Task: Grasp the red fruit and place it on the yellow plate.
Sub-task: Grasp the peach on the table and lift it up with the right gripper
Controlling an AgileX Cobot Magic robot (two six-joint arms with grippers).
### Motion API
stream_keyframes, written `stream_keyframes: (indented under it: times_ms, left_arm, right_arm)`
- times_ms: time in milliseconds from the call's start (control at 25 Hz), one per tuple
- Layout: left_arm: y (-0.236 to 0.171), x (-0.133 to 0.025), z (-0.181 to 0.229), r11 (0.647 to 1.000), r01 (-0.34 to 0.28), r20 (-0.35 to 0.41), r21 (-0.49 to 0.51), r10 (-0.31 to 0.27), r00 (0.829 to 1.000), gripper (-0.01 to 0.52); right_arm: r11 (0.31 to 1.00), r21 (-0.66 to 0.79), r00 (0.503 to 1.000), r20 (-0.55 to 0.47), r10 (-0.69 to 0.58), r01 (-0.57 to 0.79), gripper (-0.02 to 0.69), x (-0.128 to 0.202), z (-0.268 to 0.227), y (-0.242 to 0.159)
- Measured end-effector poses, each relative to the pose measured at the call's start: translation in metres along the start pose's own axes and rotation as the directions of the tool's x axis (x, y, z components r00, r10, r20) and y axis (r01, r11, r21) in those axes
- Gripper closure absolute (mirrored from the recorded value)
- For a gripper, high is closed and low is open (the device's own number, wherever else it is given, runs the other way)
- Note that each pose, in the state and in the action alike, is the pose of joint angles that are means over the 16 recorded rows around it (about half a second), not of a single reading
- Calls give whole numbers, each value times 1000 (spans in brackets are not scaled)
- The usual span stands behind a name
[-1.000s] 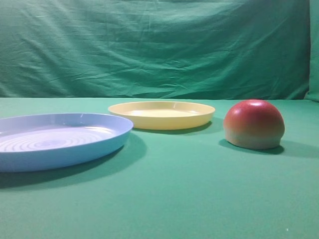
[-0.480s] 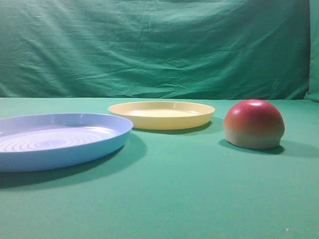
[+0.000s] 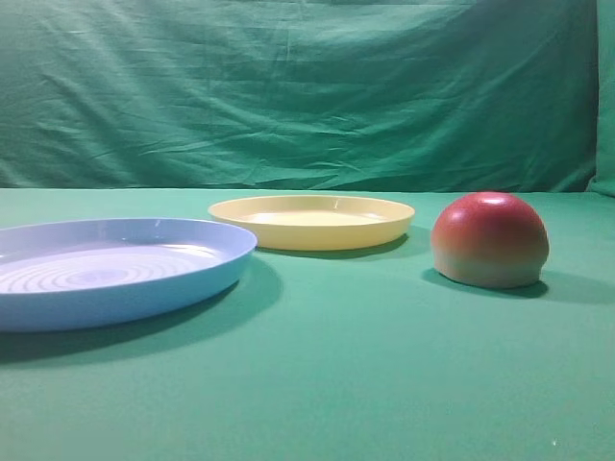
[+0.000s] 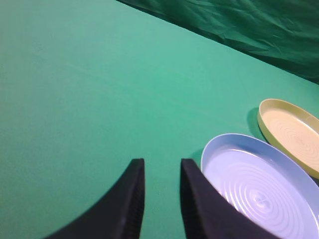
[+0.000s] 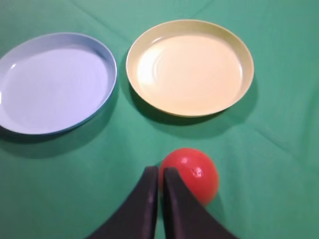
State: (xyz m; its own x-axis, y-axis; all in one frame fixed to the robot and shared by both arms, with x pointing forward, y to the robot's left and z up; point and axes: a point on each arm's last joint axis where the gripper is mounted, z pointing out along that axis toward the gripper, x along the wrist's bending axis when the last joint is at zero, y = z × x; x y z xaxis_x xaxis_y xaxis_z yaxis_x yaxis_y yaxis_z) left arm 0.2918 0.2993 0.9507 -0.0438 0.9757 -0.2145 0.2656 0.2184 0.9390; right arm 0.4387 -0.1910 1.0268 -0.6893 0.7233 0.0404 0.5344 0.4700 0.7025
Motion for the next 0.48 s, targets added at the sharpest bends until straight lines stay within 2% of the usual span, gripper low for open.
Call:
stream_keyframes:
  times_ms: [160,480]
  left_arm:
    - [0,0,0,1000,0,0,0,0,1000,357]
    - [0,0,0,1000,0,0,0,0,1000,357]
  right_arm:
    - [998,56,1000,-3,-21,21,576,0,23,5]
    - [992,121,1000,-7,-18,19,264,-5,47,9]
